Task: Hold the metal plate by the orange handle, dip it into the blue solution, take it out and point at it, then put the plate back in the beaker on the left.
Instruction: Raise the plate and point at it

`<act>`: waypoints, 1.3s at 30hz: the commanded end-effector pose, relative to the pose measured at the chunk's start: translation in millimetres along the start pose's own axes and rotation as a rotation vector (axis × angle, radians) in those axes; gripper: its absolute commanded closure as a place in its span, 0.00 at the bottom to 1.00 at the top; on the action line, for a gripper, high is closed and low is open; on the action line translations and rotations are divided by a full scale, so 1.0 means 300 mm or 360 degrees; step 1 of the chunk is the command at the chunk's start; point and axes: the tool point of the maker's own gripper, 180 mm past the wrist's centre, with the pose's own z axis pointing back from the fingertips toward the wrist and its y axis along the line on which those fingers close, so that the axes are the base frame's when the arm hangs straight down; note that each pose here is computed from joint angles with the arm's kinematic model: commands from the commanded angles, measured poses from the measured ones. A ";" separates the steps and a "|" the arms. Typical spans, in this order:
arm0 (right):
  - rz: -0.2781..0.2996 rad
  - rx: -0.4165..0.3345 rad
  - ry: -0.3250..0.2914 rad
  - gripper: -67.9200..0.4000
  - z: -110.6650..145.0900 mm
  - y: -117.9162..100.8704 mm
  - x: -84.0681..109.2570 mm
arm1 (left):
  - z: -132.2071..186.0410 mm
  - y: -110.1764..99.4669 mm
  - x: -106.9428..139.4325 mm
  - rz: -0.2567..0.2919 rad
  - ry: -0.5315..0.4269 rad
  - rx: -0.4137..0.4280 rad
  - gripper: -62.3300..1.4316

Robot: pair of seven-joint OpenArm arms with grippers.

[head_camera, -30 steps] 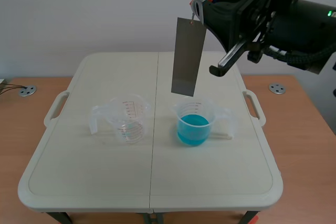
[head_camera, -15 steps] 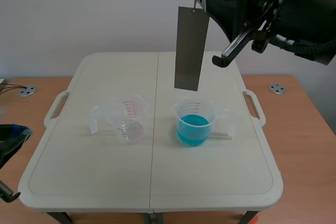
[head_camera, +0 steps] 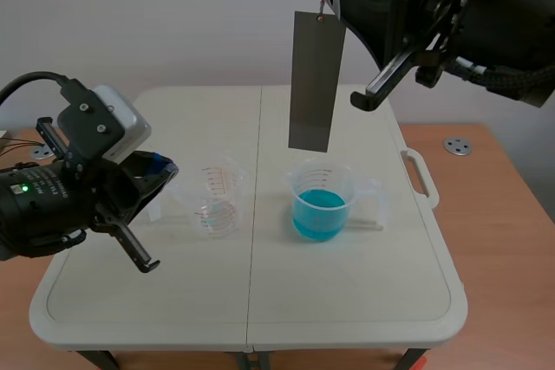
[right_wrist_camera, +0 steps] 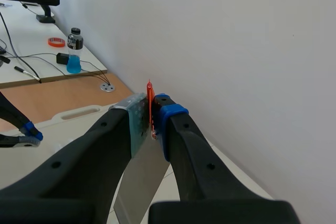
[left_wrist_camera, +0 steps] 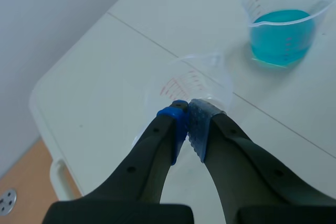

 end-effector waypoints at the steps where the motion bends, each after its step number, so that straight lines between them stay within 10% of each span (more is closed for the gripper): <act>1: 0.0033 0.0013 -0.0069 0.97 0.000 -0.005 0.049 | -0.014 0.013 0.032 -0.0008 -0.0042 0.0010 0.95; 39: 0.0032 0.0013 -0.0062 0.97 -0.001 -0.004 0.046 | -0.194 -0.100 0.219 -0.0033 -0.0194 -0.0219 0.95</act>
